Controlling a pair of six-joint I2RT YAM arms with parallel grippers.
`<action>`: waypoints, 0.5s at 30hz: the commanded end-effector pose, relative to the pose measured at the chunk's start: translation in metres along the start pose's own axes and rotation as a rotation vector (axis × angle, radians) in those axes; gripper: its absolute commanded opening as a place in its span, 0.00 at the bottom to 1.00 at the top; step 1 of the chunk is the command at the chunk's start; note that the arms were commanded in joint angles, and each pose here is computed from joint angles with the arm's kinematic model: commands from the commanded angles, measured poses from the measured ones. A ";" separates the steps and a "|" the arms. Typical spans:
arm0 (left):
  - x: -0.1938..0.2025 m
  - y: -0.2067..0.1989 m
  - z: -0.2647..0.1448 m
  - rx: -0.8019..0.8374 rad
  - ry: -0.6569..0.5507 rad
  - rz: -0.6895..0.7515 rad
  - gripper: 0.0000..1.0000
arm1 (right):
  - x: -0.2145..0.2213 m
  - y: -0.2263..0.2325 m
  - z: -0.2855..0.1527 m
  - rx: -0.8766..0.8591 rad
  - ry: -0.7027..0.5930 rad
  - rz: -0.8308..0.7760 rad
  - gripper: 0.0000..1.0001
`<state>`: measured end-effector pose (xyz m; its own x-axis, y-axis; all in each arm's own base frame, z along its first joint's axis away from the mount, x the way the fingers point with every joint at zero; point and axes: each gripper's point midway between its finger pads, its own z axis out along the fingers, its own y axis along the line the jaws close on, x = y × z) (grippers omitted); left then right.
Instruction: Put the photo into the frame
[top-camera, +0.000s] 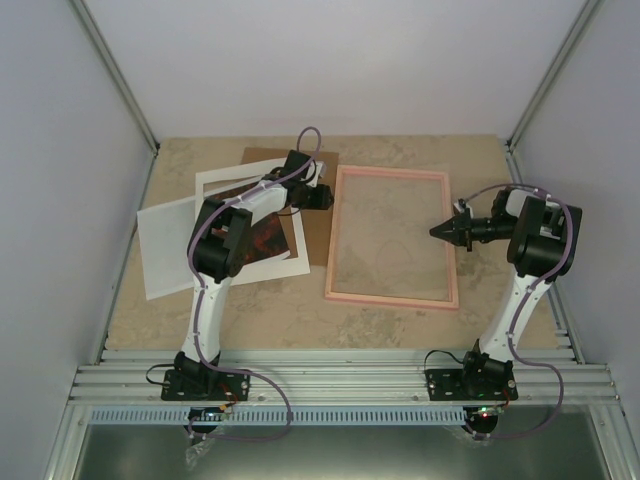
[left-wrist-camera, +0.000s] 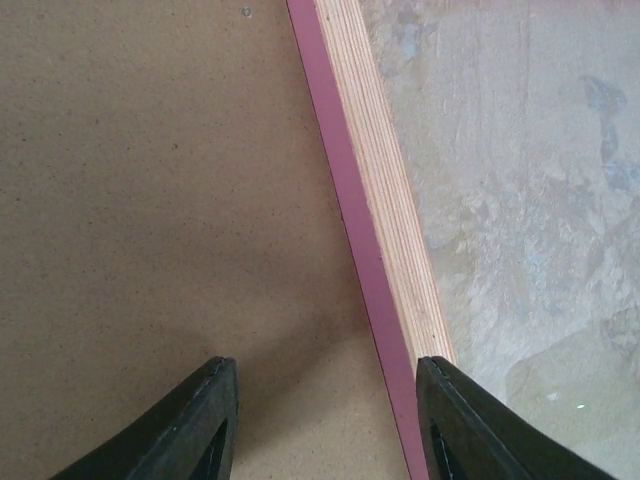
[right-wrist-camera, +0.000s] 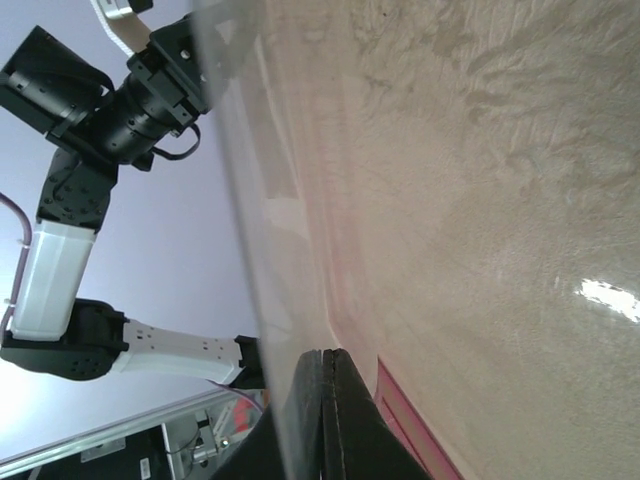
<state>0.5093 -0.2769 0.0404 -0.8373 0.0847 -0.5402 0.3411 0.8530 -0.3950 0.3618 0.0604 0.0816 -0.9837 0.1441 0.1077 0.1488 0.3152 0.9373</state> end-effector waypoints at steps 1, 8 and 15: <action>0.005 0.002 0.009 -0.015 0.020 -0.008 0.52 | 0.001 0.017 -0.002 -0.076 -0.021 0.007 0.01; 0.005 0.001 0.007 -0.013 0.022 0.005 0.51 | 0.001 0.023 -0.001 -0.109 -0.032 0.010 0.01; -0.004 -0.005 -0.002 -0.005 0.000 0.012 0.50 | 0.004 0.006 0.011 -0.075 -0.012 0.059 0.00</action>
<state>0.5094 -0.2765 0.0398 -0.8368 0.0881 -0.5403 0.3424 0.8543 -0.3910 0.3586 0.0656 0.0830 -0.9745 0.1674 0.1495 0.1891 0.2528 0.9489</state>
